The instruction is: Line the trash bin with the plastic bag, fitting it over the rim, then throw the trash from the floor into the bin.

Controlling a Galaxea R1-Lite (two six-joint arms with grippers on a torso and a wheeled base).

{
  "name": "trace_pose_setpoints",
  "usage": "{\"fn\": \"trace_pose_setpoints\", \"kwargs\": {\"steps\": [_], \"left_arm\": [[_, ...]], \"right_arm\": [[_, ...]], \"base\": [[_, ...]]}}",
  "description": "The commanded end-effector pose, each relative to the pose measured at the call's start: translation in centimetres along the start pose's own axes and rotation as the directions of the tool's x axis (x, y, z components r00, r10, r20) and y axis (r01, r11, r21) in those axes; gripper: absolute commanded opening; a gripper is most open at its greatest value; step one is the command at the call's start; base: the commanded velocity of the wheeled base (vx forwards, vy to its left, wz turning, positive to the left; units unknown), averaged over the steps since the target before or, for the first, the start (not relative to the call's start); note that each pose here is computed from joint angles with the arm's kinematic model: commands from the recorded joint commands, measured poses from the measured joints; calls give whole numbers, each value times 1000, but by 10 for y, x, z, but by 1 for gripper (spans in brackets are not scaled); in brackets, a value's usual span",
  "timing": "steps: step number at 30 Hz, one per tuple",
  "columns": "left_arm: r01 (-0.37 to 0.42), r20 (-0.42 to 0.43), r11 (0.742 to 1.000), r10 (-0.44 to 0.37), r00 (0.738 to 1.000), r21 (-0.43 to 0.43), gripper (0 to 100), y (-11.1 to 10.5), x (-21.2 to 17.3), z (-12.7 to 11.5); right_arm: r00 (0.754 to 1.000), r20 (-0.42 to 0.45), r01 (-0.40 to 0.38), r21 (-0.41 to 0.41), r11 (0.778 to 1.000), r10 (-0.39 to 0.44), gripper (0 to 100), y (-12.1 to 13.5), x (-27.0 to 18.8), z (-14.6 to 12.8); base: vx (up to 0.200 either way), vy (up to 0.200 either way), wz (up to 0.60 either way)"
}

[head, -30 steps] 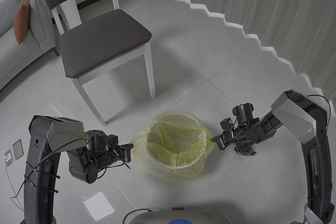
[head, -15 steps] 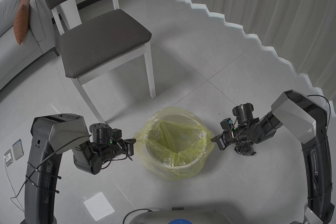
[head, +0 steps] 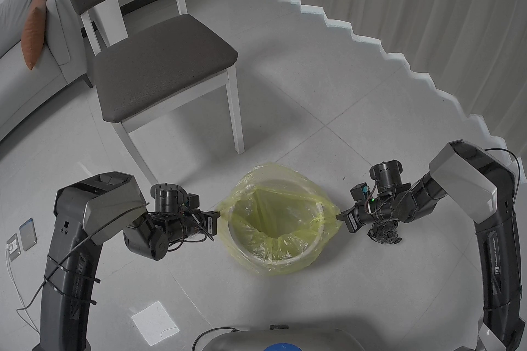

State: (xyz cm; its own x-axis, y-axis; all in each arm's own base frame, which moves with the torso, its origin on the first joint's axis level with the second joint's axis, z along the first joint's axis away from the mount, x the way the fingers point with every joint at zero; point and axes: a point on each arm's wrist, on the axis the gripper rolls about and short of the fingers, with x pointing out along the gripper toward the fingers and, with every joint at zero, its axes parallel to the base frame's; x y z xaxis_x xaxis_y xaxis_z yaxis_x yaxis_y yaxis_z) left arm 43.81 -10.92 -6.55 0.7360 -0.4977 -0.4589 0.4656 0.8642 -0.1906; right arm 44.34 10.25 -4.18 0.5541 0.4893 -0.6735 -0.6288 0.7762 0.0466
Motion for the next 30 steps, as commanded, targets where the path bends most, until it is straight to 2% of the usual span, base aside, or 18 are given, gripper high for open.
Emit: {"fn": "trace_pose_setpoints", "kwargs": {"steps": [1,19,20,22,23,30], "left_arm": [[-2,16,1000,2,1000,3,0,4,8,6],[-13,29,1000,13,1000,4,0,10,16,7],[-13,30,1000,13,999,4,100,10,16,8],[-13,33,1000,13,999,4,100,9,16,9],[-13,36,1000,13,999,5,100,9,15,10],[-12,55,1000,12,998,0,100,4,0,14]], "right_arm": [[1000,-1,5,6,1000,-5,0,-5,3,-3],[1000,-9,2,5,1000,-2,0,-7,10,-3],[1000,-9,2,0,1000,-2,0,-7,10,-3],[1000,-12,1,-3,1000,-1,0,-7,10,-4],[1000,-13,1,-4,1000,-1,100,-7,10,-4],[1000,12,7,-14,1000,-7,100,-3,-9,9]], "base": [[0,0,0],[0,0,0],[0,0,0],[0,0,0],[0,0,0],[0,0,0]]}}
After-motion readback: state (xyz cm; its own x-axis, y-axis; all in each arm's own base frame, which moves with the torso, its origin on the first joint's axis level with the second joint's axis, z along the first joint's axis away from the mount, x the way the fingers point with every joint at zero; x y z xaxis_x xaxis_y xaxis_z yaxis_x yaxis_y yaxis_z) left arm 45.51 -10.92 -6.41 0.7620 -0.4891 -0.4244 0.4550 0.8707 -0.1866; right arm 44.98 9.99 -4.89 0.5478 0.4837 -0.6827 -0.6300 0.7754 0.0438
